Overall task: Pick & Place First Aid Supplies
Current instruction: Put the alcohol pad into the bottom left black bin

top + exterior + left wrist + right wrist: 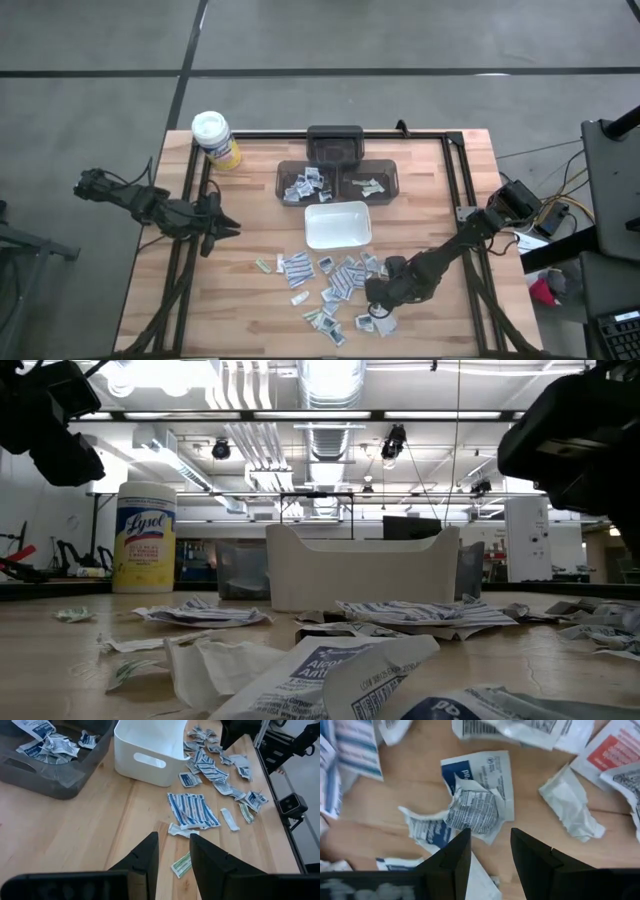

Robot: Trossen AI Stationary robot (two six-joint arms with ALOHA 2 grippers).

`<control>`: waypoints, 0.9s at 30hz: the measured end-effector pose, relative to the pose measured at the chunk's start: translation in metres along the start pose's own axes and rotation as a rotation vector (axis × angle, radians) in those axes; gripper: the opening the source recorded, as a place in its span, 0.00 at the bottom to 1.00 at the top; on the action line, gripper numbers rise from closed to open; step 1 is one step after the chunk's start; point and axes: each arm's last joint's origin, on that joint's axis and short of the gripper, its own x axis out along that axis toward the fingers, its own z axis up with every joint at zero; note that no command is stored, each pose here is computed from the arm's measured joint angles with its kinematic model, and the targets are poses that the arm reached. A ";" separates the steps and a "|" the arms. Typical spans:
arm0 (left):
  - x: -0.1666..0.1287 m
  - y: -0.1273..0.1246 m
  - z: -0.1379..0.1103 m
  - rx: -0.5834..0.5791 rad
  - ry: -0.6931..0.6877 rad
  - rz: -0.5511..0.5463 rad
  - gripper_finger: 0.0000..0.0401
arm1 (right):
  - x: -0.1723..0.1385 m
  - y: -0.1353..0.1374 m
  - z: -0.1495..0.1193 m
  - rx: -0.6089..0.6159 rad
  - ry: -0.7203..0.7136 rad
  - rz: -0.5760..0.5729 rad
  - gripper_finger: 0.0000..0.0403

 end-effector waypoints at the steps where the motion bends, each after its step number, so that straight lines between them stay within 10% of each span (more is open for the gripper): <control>1: 0.000 0.000 0.000 0.001 -0.001 0.000 0.26 | 0.000 0.000 0.000 0.003 -0.008 0.004 0.33; 27: 0.000 -0.002 0.003 0.002 -0.030 -0.018 0.26 | 0.013 -0.008 0.002 0.007 -0.002 0.001 0.13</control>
